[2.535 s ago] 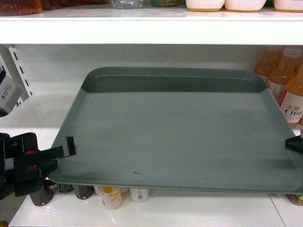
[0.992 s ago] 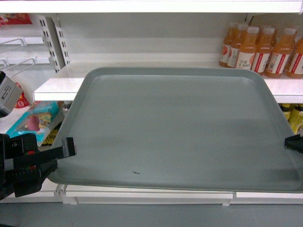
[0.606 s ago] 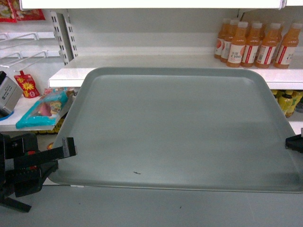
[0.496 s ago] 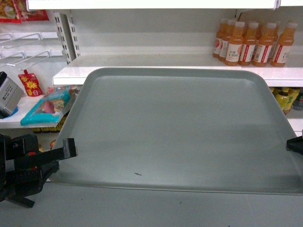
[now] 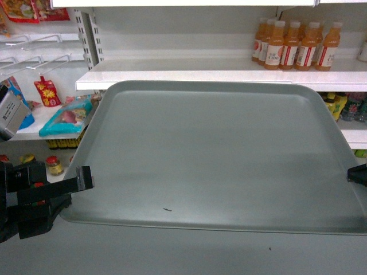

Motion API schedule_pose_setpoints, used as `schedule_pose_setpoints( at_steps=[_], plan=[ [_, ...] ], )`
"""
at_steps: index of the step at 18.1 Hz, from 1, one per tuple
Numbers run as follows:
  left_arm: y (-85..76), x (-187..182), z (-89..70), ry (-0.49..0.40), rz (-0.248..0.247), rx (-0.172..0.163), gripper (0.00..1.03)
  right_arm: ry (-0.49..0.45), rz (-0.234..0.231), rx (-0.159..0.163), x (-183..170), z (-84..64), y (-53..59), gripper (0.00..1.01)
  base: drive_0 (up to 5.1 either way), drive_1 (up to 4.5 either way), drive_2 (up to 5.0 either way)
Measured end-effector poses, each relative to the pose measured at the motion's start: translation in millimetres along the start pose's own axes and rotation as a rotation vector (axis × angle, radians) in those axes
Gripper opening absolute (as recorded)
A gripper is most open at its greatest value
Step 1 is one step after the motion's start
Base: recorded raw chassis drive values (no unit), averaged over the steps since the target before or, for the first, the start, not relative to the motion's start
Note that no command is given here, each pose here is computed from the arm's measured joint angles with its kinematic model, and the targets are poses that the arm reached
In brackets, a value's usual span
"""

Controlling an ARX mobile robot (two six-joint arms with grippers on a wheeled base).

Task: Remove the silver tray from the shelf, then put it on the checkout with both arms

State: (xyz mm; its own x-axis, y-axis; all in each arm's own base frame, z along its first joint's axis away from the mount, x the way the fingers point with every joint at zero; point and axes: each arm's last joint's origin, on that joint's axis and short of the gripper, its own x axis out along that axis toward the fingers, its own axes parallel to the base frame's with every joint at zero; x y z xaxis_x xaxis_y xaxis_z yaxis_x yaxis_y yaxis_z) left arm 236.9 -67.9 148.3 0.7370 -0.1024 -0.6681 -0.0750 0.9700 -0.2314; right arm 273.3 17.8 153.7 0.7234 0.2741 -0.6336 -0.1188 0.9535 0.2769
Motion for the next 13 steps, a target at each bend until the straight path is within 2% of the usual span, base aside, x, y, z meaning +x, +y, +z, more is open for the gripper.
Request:
schedule_pose_setpoints(
  at_steps=[13],
  plan=[
    [0.3,0.0,-0.5,0.005,0.003,0.000,0.03,0.000,0.001,0.000,0.0,0.0,0.0,0.03,0.1,-4.18,4.4]
  ],
)
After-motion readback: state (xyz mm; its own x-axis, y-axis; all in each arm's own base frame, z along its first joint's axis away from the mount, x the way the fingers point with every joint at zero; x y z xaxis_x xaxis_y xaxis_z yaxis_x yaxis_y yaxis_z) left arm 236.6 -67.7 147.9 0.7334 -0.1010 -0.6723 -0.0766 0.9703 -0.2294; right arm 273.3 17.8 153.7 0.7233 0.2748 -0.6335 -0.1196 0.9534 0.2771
